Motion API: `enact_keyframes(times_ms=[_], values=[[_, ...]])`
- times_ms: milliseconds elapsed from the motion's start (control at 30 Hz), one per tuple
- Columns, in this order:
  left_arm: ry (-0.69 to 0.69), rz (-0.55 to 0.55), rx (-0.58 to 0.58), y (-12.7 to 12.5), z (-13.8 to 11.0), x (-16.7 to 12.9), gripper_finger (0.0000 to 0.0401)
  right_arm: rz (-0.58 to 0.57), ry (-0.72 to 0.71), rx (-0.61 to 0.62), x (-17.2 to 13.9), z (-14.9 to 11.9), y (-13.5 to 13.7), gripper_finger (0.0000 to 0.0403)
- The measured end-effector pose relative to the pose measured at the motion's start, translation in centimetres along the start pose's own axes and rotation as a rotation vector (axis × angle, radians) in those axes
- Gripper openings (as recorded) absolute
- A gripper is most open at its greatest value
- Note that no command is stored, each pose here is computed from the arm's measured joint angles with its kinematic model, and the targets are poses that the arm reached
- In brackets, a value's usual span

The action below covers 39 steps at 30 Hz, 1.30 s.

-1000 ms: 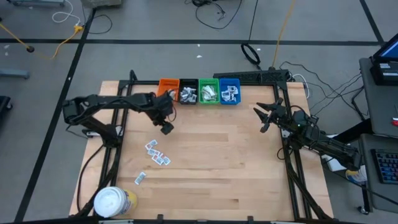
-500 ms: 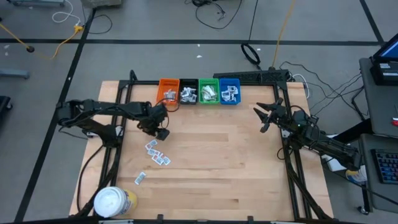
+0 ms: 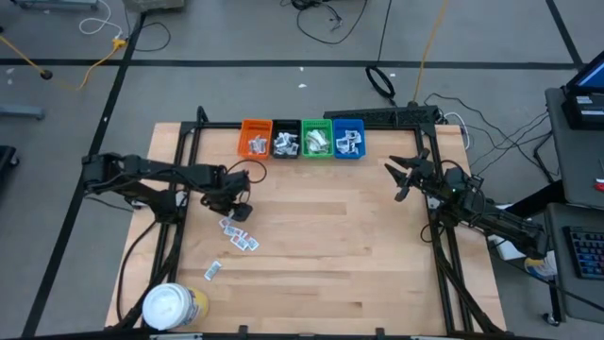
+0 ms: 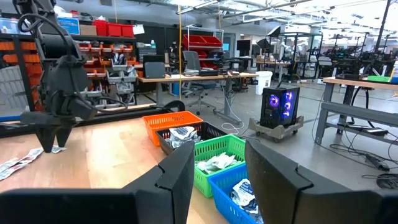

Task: Pick & Place First Aid Supplies
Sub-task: Put the red packet into the orange bin

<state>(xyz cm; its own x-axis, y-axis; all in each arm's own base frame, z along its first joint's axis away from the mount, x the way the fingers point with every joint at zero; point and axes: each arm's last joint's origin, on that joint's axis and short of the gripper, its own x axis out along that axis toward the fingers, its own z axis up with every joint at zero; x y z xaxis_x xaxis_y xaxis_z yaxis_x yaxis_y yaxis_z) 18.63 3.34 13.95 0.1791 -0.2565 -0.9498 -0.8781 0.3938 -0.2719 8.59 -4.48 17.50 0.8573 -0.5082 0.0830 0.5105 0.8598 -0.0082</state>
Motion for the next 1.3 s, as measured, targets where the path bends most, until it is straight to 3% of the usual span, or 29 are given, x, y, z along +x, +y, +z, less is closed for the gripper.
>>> enact_keyframes(times_ms=[200,500,700,1100,1300], values=[[-0.009,0.031,0.019,0.3,-0.5,0.6,0.0246,-0.001,0.000,0.000,0.0,0.0,0.0,0.0139],[-0.056,0.092,0.039,0.8,-1.0,1.2,0.0092,0.000,0.000,0.000,0.0,0.0,0.0,0.0139],[-0.072,0.117,0.045,0.9,-1.0,1.3,0.0009,0.000,0.000,0.000,0.0,0.0,0.0,0.0139],[-0.075,0.113,0.046,1.0,-0.8,1.2,0.0002,0.000,0.000,0.000,0.0,0.0,0.0,0.0139],[-0.148,0.079,0.014,1.1,-0.3,-0.7,0.0001,-0.001,0.000,0.000,0.0,0.0,0.0,0.0139]])
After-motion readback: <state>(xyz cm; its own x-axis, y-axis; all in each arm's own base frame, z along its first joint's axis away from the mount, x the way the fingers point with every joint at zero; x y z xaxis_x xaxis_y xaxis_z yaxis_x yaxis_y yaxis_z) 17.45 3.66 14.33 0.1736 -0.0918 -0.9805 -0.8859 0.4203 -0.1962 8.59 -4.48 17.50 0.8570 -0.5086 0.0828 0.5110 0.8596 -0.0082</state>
